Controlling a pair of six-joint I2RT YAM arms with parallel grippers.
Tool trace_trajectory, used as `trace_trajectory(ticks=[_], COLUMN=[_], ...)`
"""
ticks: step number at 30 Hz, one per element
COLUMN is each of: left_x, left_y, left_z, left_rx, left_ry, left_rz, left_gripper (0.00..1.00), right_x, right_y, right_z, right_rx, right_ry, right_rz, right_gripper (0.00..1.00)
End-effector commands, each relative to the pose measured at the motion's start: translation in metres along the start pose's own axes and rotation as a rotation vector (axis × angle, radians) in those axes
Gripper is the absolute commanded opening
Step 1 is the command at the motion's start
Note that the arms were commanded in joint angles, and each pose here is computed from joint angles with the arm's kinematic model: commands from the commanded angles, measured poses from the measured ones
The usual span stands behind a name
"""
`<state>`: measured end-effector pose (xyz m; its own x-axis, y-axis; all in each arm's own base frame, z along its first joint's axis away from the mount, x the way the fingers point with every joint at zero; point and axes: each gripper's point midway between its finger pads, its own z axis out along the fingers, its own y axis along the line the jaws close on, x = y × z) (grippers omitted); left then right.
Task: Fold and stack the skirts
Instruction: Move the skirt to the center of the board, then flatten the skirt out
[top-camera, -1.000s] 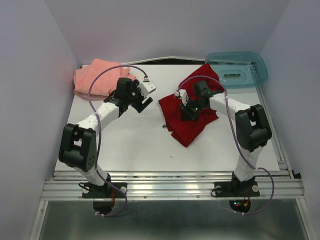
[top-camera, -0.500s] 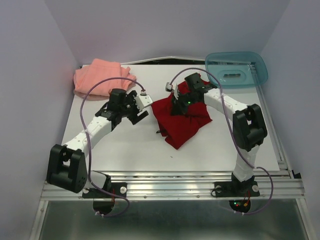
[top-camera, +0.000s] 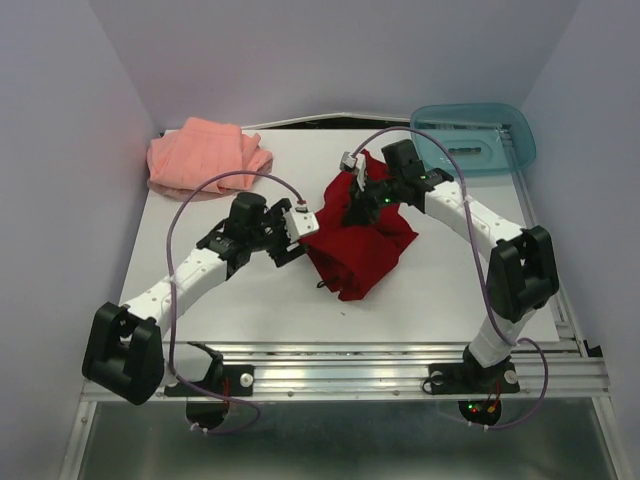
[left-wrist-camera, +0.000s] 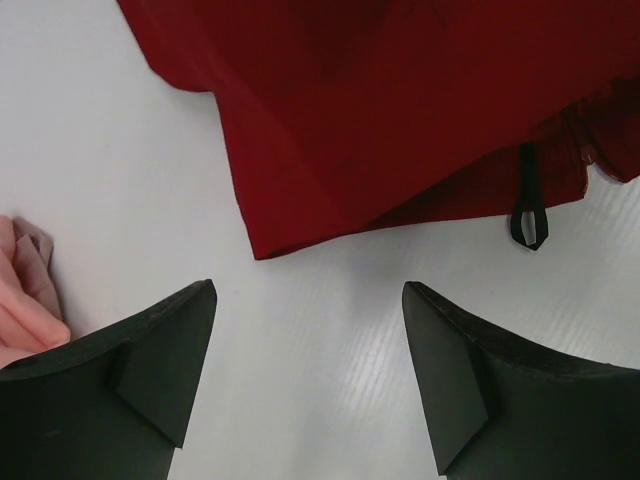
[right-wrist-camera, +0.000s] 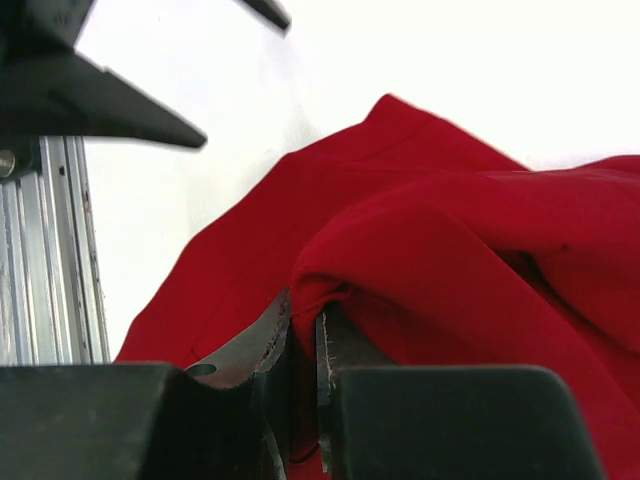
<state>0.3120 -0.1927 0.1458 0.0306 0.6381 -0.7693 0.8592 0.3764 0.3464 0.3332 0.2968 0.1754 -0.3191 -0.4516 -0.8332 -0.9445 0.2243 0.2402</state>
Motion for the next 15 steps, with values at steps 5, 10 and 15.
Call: trace_trajectory(ticks=[5,10,15], left_x=[-0.012,0.000,0.027], left_y=[-0.013,-0.019,-0.007], left_z=[0.017,0.034,0.048], left_rx=[0.014,-0.028,-0.101], left_ry=[-0.041,0.016,0.141], left_rz=[0.028,0.073,0.040], left_gripper=[0.86,0.86,0.84], right_x=[-0.032,-0.003,0.030], right_y=[0.013,0.009,-0.017], right_z=[-0.008,0.000,-0.009], right_rx=[-0.020,-0.010,0.087], right_ry=[-0.096,-0.044,0.007], right_rz=[-0.029,0.009,0.089], right_gripper=[0.01,0.01,0.01])
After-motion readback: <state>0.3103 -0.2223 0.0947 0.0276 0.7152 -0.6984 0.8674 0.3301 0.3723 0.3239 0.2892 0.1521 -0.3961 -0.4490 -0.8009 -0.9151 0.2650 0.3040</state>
